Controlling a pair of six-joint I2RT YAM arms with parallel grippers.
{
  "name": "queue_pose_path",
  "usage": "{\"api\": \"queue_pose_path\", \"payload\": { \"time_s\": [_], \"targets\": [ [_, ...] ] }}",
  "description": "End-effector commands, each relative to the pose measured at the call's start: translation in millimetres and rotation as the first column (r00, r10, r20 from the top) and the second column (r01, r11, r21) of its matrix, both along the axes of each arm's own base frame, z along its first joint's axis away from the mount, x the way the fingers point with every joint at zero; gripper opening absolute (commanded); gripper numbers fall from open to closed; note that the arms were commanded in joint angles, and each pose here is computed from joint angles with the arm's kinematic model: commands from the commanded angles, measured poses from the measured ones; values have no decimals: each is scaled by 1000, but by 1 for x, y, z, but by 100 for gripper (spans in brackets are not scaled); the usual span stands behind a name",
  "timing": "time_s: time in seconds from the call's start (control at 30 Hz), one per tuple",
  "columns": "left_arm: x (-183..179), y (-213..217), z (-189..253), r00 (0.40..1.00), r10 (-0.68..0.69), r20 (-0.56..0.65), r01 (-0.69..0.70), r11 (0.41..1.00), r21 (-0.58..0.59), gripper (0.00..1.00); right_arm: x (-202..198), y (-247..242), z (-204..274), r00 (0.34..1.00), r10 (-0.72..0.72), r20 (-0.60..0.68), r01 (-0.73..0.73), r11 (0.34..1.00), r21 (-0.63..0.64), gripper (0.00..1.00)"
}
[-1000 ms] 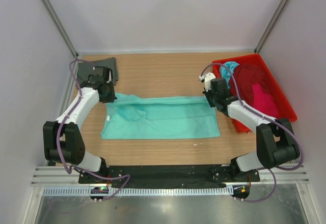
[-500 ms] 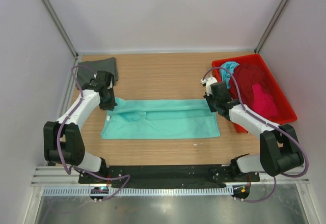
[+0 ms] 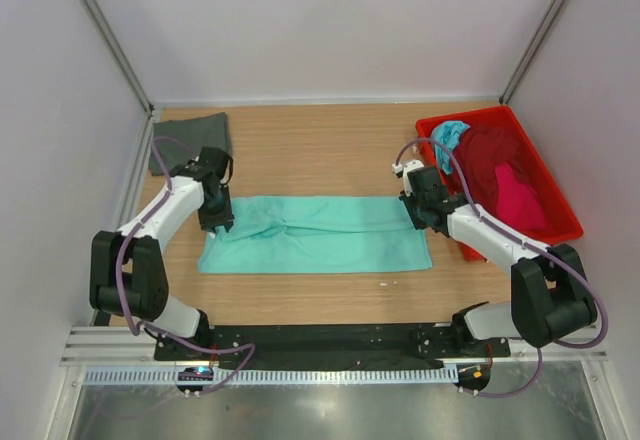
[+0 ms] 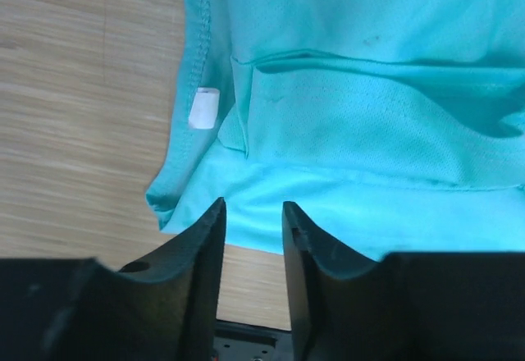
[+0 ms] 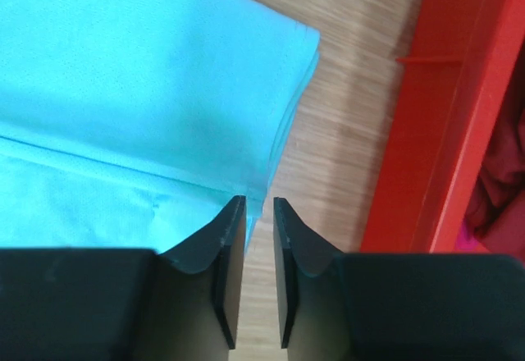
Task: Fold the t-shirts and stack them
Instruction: Fold the tshirt
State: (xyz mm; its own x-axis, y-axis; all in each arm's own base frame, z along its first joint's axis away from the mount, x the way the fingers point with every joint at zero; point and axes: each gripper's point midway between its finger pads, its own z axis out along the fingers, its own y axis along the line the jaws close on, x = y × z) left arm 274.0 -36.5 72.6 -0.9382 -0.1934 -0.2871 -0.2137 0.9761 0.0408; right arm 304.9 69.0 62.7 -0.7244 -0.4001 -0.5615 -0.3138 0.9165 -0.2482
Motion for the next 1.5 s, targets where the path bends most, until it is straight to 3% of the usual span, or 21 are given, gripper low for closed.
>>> {"api": "queue_pose_path", "payload": {
  "time_s": [0.0,0.1,0.23,0.43,0.6,0.7,0.77,0.8,0.83,0.9,0.97,1.1,1.27,1.47],
  "targets": [
    [2,5,27,998,15,54,-17,999,37,38,5,3,32,998,-50,28,49,998,29,27],
    [12,3,38,995,16,98,-19,999,30,42,6,15,46,997,-64,47,59,993,102,30],
    [29,-15,40,988,18,156,-8,998,-69,45,14,35,44,995,-89,52,77,976,205,29],
    [42,-16,35,986,72,151,-58,993,-99,46,18,23,8,987,-163,-13,163,979,122,27],
    [43,15,30,946,279,163,-240,945,-225,48,16,7,-19,976,-215,-28,216,976,29,22],
    [40,24,29,938,310,158,-261,927,-271,50,18,2,-13,965,-261,-16,261,965,12,22],
    [37,21,21,942,309,133,-258,917,-303,52,28,17,6,967,-252,20,250,966,66,23],
    [35,15,10,948,306,85,-258,897,-358,52,45,58,40,980,-179,87,161,970,182,23],
    [35,15,9,948,306,85,-258,897,-358,52,43,63,40,985,-159,74,141,969,202,23],
    [34,16,3,948,310,66,-267,894,-360,52,49,115,62,989,-15,146,-28,956,291,25],
    [35,15,1,952,302,60,-259,892,-371,52,50,170,83,963,147,226,-225,900,373,28],
    [41,11,-2,954,298,42,-258,883,-392,50,44,248,90,886,370,279,-458,792,404,33],
    [43,8,-12,956,294,8,-267,876,-403,47,53,317,87,811,497,310,-585,705,401,37],
    [41,7,-22,954,298,-36,-287,870,-401,39,32,382,68,680,663,312,-723,538,434,38]
  ]
}}
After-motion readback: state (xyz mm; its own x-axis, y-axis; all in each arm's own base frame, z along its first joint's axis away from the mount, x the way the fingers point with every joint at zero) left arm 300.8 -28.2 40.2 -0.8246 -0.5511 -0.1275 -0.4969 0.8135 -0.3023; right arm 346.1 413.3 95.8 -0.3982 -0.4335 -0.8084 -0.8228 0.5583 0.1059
